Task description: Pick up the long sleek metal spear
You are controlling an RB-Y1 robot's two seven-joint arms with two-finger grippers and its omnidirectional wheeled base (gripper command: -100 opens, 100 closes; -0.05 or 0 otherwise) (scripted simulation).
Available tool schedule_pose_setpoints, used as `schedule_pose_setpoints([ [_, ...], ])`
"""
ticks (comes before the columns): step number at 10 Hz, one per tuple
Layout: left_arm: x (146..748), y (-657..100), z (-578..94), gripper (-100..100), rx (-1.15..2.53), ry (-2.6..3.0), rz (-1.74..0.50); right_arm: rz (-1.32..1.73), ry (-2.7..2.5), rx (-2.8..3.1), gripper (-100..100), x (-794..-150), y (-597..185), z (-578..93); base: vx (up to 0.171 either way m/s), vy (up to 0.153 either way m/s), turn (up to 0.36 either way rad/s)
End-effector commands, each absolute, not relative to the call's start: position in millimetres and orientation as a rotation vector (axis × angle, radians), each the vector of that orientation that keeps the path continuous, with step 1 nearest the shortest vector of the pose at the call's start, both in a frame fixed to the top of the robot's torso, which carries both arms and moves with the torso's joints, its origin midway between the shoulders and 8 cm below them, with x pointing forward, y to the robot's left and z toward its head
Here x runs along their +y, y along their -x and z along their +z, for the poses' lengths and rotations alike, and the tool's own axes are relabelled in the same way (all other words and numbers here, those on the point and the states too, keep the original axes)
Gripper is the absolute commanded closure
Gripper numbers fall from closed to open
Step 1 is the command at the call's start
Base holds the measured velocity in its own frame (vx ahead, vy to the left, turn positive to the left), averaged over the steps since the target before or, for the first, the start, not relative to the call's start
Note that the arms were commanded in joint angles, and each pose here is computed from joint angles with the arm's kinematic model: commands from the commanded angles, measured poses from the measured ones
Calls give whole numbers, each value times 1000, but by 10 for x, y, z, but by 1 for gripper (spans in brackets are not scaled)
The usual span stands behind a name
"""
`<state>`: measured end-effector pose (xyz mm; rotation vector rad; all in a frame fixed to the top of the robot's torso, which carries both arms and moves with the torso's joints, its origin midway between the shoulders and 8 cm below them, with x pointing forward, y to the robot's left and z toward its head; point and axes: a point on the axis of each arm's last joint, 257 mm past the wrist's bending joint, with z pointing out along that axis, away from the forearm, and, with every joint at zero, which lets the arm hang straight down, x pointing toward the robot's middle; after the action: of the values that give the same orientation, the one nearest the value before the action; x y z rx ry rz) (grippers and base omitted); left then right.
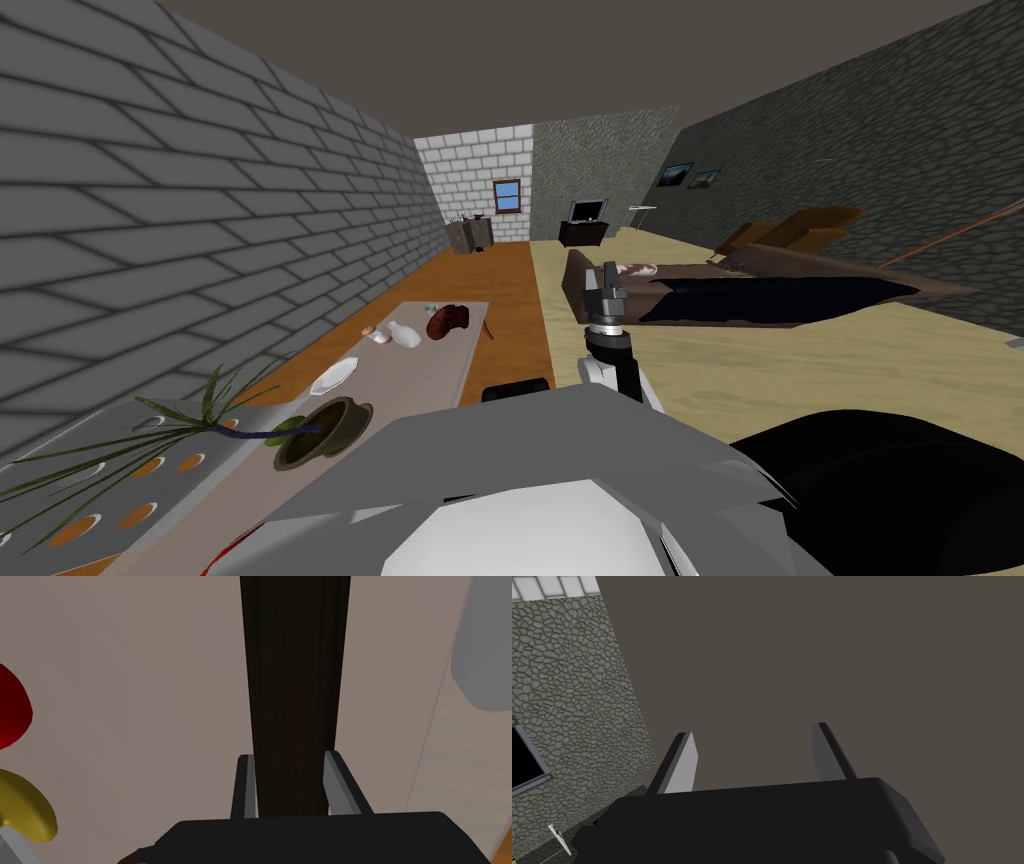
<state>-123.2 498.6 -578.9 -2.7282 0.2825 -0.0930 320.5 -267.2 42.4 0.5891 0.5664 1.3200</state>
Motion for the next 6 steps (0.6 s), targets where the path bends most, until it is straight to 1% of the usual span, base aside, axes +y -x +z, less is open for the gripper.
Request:
schedule_pose_setpoints([
  [1,4986,1232,-5789,100,283,2728,-93,1320,-589,566,0,-2672,-3205,424,0,0,0],
  [3,4990,1229,-5787,100,283,2727,-94,1320,-589,566,0,-2672,-3205,424,0,0,0],
  [4,4991,1228,-5787,0,283,2727,-94,1320,-589,566,0,-2672,-3205,424,0,0,0],
  [5,5042,1297,-5701,100,276,2727,-91,1320,-589,566,0,-2672,-3205,424,8,-44,-64],
  [6,5061,1331,-5657,100,272,2728,-89,1320,-589,566,0,-2672,-3205,424,14,-69,-57],
])
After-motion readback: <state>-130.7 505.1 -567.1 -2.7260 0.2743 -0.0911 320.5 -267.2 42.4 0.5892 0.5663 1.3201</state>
